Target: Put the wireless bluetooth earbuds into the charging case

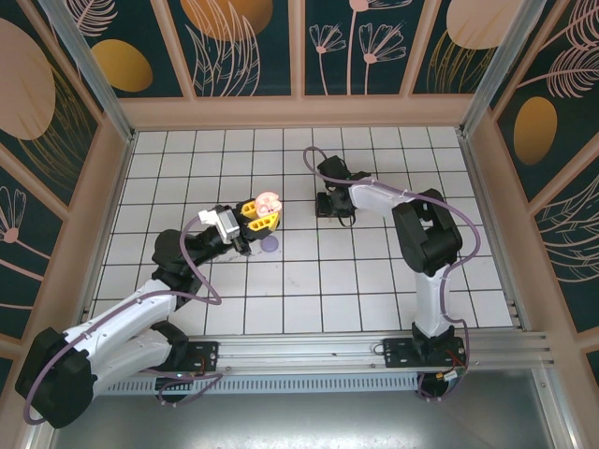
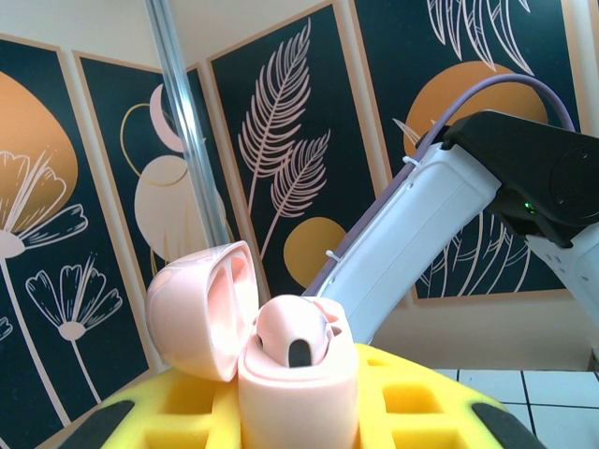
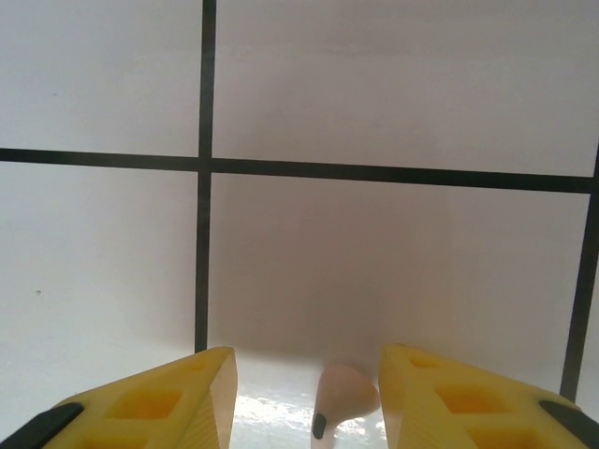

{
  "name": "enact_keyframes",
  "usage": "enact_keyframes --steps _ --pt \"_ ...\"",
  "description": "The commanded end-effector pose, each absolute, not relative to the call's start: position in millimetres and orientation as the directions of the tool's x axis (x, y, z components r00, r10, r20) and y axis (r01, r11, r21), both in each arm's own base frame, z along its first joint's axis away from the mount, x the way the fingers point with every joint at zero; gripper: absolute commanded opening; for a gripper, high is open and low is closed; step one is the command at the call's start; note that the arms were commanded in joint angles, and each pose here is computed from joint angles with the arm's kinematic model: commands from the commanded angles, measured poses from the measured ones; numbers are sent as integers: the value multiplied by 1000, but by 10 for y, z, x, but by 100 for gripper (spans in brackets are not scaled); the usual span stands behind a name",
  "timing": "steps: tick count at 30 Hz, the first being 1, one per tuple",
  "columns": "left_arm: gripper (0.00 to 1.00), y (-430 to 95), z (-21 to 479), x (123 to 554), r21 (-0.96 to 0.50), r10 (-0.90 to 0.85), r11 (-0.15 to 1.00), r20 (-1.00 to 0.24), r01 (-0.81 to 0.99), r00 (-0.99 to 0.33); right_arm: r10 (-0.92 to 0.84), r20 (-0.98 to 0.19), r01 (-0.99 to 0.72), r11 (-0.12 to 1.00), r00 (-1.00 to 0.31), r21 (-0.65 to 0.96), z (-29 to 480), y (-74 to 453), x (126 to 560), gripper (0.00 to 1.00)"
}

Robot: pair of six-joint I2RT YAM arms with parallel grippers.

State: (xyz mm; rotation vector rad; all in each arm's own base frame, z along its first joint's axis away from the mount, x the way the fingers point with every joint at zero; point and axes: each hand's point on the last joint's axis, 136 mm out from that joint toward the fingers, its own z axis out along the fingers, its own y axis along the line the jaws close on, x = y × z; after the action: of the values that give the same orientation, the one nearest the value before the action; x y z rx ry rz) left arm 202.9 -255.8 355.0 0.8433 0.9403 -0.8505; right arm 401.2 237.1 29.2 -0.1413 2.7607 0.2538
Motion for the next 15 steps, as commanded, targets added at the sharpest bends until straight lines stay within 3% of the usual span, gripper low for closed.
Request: enact_keyframes --steps 1,15 --pt "0 -2532 3673 1987 255 -245 422 -892 870 381 -84 -359 -134 984 -930 117 240 2336 4026 44" --pt "0 -2539 3668 1987 256 -241 419 -894 871 379 -67 -352 -111 988 -934 108 155 2281 3977 40"
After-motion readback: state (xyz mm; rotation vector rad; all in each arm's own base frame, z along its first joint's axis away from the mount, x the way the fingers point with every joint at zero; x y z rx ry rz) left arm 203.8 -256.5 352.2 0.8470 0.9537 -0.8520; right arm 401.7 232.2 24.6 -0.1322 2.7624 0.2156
